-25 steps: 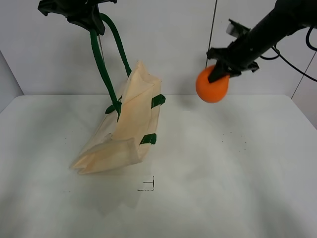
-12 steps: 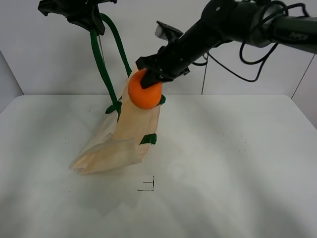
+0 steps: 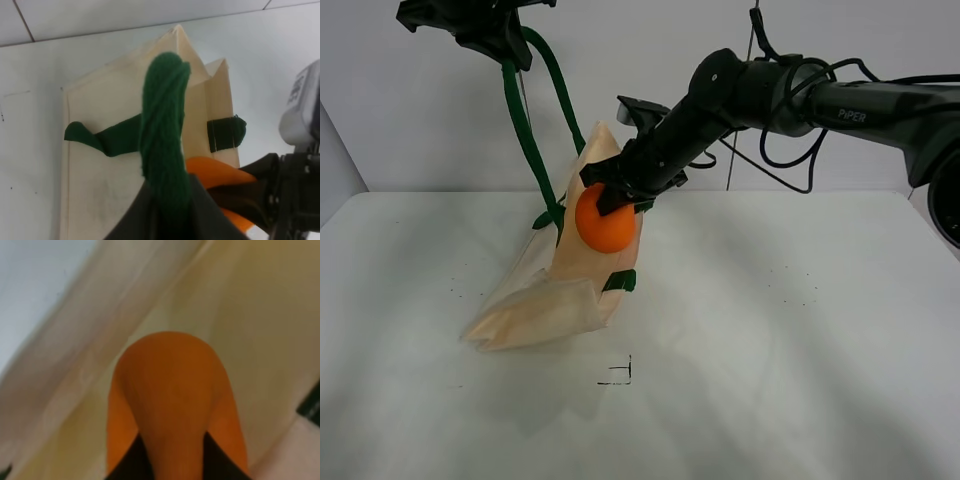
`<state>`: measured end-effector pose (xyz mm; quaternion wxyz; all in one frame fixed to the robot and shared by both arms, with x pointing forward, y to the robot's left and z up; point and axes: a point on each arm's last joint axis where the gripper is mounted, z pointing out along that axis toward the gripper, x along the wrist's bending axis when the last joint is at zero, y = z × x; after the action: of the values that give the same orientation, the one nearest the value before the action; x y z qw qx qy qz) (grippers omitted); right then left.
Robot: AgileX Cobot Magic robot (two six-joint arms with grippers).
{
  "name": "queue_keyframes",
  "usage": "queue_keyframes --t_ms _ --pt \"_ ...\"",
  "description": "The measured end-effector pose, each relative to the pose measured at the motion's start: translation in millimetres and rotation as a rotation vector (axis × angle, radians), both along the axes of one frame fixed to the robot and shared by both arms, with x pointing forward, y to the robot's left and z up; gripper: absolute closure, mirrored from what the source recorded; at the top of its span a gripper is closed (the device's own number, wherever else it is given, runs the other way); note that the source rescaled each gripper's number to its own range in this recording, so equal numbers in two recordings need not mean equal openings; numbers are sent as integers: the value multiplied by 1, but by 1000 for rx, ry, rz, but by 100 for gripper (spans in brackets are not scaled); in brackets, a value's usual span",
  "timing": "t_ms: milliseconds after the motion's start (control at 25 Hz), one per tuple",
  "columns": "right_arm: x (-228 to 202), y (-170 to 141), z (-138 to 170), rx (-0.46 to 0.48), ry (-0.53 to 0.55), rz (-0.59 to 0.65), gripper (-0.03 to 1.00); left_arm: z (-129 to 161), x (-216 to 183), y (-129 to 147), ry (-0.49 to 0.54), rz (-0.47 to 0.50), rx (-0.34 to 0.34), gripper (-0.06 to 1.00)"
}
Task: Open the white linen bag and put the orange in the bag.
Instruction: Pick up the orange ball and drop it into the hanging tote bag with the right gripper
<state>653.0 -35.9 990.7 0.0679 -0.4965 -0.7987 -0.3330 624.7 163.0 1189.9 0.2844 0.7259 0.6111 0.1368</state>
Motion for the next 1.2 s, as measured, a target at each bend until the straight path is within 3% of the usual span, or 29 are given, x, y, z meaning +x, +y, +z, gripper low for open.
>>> queue_keyframes --t_ms 240,400,440,480,600,680,800,880,960,1080,1200 --pt "10 10 -26 97 36 -55 96 0 0 0 0 0 0 94" --pt "12 11 -32 102 34 -67 96 0 0 0 0 0 0 94" --pt "12 12 -33 102 37 -66 91 0 0 0 0 0 0 94" --pt "11 13 -34 101 40 -62 79 0 0 0 0 0 0 94" --pt "9 15 -36 100 56 -52 22 0 0 0 0 0 0 94" --pt "8 15 -35 92 66 -33 6 0 0 0 0 0 0 94" --pt "8 13 -24 16 63 24 -2 0 0 0 1 -1 -2 94" --pt "9 7 -11 -89 71 33 -3 -1 0 0 3 -1 -2 94" --pt "9 -3 4 -216 90 12 -3 -1 0 0 3 -1 -2 94" --pt "17 -19 18 -390 15 -37 -3 -1 0 0 3 -1 -3 94" --pt "26 -37 20 -452 -4 -86 -3 -1 0 0 3 -1 -3 94"
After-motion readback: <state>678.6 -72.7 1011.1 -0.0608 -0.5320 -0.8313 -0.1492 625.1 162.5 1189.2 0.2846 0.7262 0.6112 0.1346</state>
